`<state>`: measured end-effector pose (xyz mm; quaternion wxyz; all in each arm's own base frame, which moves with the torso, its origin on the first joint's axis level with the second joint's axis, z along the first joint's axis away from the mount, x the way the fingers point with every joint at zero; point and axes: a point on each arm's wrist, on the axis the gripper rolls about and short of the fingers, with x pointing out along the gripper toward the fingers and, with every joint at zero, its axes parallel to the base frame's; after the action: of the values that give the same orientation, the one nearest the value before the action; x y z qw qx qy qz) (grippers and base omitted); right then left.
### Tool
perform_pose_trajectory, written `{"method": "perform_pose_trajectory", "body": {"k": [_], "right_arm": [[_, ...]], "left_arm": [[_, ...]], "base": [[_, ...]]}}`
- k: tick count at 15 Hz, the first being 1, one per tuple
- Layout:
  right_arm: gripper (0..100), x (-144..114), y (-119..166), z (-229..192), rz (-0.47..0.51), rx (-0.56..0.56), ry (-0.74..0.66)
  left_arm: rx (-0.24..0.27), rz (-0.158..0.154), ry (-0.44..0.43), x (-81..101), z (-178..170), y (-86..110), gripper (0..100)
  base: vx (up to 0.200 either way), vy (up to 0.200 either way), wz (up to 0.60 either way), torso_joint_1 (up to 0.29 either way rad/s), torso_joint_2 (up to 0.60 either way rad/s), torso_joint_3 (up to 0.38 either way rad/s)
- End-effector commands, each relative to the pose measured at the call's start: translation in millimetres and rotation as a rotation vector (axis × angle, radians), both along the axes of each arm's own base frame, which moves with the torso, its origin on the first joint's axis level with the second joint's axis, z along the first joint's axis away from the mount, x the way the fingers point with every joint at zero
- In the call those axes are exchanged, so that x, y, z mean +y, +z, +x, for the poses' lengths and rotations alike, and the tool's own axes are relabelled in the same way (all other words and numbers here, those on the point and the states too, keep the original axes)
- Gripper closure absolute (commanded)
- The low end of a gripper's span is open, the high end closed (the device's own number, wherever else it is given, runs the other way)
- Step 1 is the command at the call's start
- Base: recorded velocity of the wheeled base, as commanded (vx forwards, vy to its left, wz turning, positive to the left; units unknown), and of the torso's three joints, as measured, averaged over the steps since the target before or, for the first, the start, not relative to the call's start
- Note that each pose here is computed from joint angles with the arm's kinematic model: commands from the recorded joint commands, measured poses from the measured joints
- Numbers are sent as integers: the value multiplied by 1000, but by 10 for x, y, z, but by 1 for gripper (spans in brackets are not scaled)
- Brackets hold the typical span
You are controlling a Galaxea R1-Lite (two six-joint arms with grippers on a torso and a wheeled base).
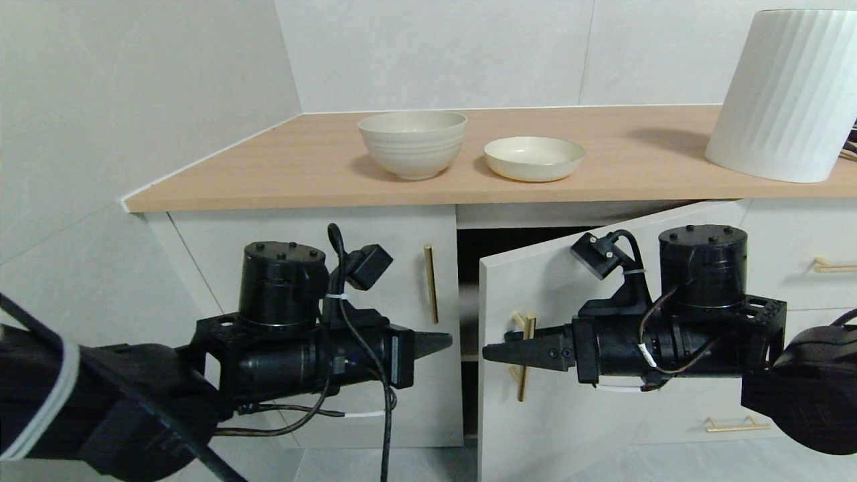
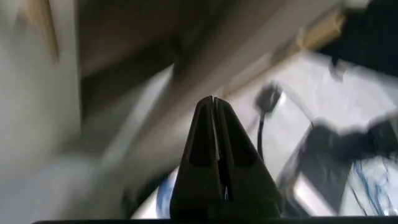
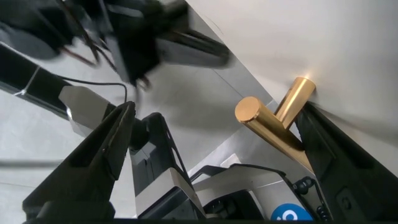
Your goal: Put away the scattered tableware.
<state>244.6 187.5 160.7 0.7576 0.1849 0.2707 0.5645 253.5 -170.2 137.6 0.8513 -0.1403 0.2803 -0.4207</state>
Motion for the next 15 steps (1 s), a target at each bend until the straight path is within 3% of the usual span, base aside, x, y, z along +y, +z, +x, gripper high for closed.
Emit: {"method": "perform_pose_trajectory", "body": {"k": [1, 5, 7, 8, 9, 13, 15], "right_arm": [[0, 2, -15, 1, -4, 6, 0], [0, 1, -39, -8, -9, 14, 2], [0, -7, -46, -13, -10, 17, 2], [0, -20, -75, -30, -19, 19, 2], [0, -34, -89, -41, -28, 6, 0], [0, -225, -23, -122, -31, -37, -42], [0, -270, -33, -173, -45, -40, -81]], "left_arm": [[83, 46, 13, -101, 41, -374, 100], [-29, 17, 93, -269, 240, -573, 100], [-115, -46, 97, -380, 323, -610, 100], [-180, -96, 87, -447, 343, -624, 100], [-206, -116, 83, -479, 341, -624, 100], [-284, -172, 58, -650, 417, -417, 100], [-328, -177, 44, -727, 460, -340, 100]], "base": [[0, 0, 0, 0, 0, 0], [0, 0, 0, 0, 0, 0], [0, 0, 0, 0, 0, 0], [0, 0, 0, 0, 0, 0], [0, 0, 0, 0, 0, 0], [0, 0, 0, 0, 0, 0], [0, 0, 0, 0, 0, 0]]}}
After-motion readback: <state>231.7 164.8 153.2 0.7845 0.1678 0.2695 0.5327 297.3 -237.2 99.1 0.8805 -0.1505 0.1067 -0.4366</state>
